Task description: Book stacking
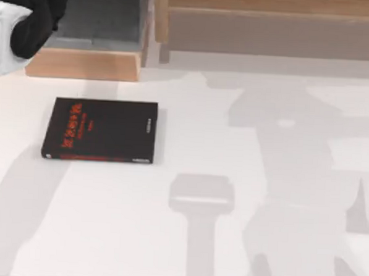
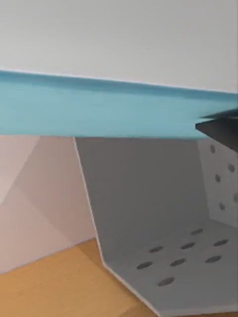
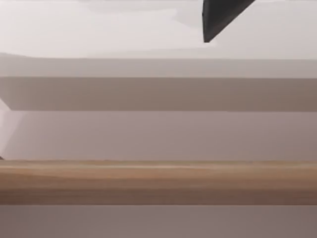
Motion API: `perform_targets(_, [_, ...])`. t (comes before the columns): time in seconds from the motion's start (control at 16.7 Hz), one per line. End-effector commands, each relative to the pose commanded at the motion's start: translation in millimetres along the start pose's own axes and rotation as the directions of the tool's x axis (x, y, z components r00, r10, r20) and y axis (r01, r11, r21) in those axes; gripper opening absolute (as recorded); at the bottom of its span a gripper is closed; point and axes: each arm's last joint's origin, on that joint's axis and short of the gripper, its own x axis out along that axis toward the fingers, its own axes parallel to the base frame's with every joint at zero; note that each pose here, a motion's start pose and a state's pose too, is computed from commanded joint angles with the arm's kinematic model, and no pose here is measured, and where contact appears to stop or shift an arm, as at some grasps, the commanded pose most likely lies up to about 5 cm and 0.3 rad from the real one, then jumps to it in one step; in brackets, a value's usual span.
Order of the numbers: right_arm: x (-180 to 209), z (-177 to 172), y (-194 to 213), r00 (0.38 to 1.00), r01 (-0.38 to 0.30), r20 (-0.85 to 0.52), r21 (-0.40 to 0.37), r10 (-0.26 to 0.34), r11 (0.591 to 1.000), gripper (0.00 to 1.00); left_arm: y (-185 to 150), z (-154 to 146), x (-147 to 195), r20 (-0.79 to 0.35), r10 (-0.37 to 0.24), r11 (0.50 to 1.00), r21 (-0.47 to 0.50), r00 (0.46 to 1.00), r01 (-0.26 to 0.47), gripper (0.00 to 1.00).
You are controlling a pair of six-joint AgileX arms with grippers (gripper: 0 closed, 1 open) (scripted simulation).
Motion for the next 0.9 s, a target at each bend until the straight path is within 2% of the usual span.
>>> perform_targets(0.18, [0.0, 0.0, 0.0, 1.000, 0.000, 0.000, 0.000, 0.000, 1.000, 1.00, 5.1, -3.5, -42.0, -0.032, 0.014, 0.970, 0.242, 0.999, -0.006, 0.00])
perform_targets(0.36, [0.0, 0.0, 0.0, 1.000, 0.000, 0.000, 0.000, 0.000, 1.000, 1.00, 1.5, -21.6, -78.8, -0.078, -0.009, 0.867, 0.495, 0.997, 0.046, 0.00])
perform_targets(0.48, [0.0, 0.0, 0.0, 1.000, 0.000, 0.000, 0.000, 0.000, 1.000, 1.00, -4.4, -42.8, -95.2, -0.128, -0.033, 0.756, 0.646, 0.991, 0.109, 0.00])
perform_targets(0.6, [0.0, 0.0, 0.0, 1.000, 0.000, 0.000, 0.000, 0.000, 1.000, 1.00, -13.3, -69.6, -105.7, -0.195, -0.066, 0.621, 0.760, 0.979, 0.193, 0.00])
perform_targets(0.72, [0.0, 0.0, 0.0, 1.000, 0.000, 0.000, 0.000, 0.000, 1.000, 1.00, -24.1, -98.7, -112.1, -0.274, -0.105, 0.479, 0.828, 0.956, 0.290, 0.00])
perform_targets(0.9, [0.0, 0.0, 0.0, 1.000, 0.000, 0.000, 0.000, 0.000, 1.000, 1.00, -36.0, -138.4, -118.7, -0.386, -0.150, 0.295, 0.861, 0.910, 0.414, 0.00])
